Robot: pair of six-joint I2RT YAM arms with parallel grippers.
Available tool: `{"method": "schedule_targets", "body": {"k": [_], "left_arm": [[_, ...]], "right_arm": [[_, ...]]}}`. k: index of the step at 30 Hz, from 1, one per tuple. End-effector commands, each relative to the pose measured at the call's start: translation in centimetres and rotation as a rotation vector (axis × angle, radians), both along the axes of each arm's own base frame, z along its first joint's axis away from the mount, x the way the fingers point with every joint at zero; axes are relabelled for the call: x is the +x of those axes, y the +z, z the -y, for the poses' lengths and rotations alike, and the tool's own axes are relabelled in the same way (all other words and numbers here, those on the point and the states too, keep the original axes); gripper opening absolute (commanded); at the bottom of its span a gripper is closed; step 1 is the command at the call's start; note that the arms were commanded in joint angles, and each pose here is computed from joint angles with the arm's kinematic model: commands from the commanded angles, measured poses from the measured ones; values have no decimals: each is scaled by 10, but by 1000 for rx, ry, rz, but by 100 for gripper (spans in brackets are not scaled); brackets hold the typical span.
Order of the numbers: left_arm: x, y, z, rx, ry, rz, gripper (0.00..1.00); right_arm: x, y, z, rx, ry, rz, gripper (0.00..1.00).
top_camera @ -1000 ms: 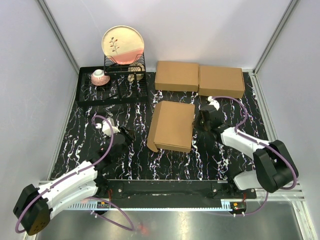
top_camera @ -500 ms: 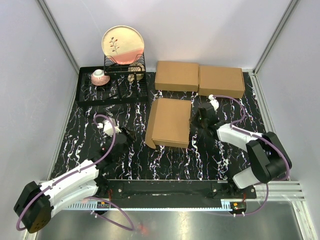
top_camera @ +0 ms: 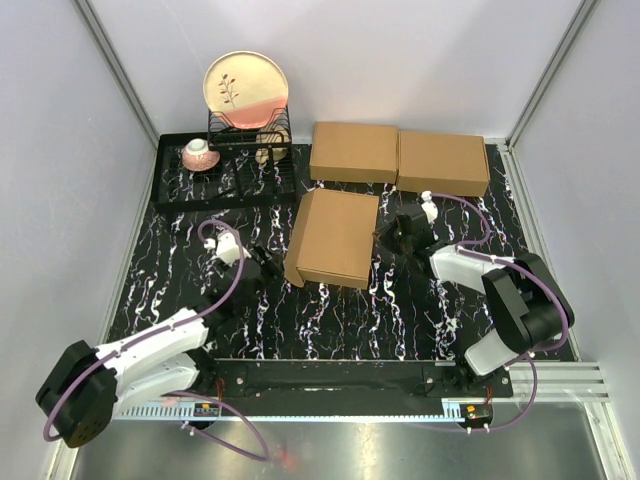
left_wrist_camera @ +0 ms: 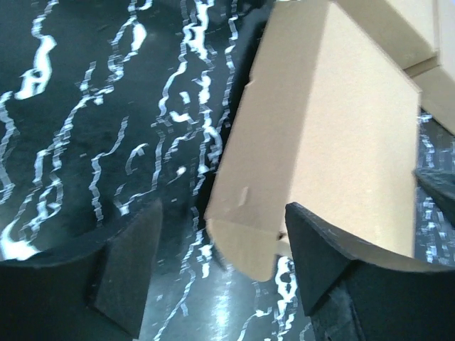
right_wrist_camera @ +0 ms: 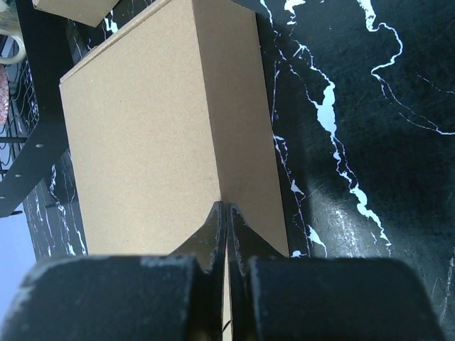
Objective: Fold the paper box
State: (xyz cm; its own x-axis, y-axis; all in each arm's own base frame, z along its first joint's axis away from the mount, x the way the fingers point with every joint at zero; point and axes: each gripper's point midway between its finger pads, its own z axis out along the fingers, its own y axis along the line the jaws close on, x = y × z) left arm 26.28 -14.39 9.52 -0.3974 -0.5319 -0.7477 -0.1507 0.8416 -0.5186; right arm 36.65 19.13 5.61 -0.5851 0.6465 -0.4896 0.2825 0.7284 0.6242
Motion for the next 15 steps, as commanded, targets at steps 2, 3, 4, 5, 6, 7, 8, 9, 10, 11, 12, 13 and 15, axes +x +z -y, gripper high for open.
{"method": "schedule_targets", "body": {"k": [2, 3, 4, 5, 6, 7, 8, 9, 10, 11, 12, 13, 15], "left_arm": [[40, 64, 41, -124, -98, 180, 76], [51, 73, 41, -137, -100, 211, 77], [58, 70, 55, -136, -152, 196, 77], [64, 72, 60, -136, -175, 201, 78], [72, 72, 64, -126, -192, 203, 78], [80, 66, 77, -120, -239, 175, 78], [85, 66, 83, -113, -259, 178, 78], [88, 61, 88, -96, -279, 167, 78], [94, 53, 95, -90, -297, 146, 77], [97, 51, 98, -86, -307, 148, 77], [99, 47, 99, -76, -313, 144, 77], [101, 39, 101, -69, -315, 127, 77], [102, 28, 102, -63, -317, 95, 77]], "right_arm": [[-104, -97, 52, -299, 103, -436, 0], [-103, -93, 52, -302, 105, -429, 0], [-102, -92, 52, -310, 120, -420, 0], [-99, -88, 49, -306, 131, -408, 0], [-98, -87, 48, -306, 139, -403, 0], [-96, -86, 47, -309, 150, -395, 0], [-96, -85, 43, -298, 169, -392, 0], [-94, -84, 41, -292, 182, -382, 0], [-93, -84, 39, -294, 206, -376, 0], [-91, -83, 34, -287, 225, -370, 0], [-88, -82, 32, -282, 235, -357, 0], [-87, -81, 30, -283, 264, -344, 1], [-83, -78, 24, -272, 290, -321, 2]]}}
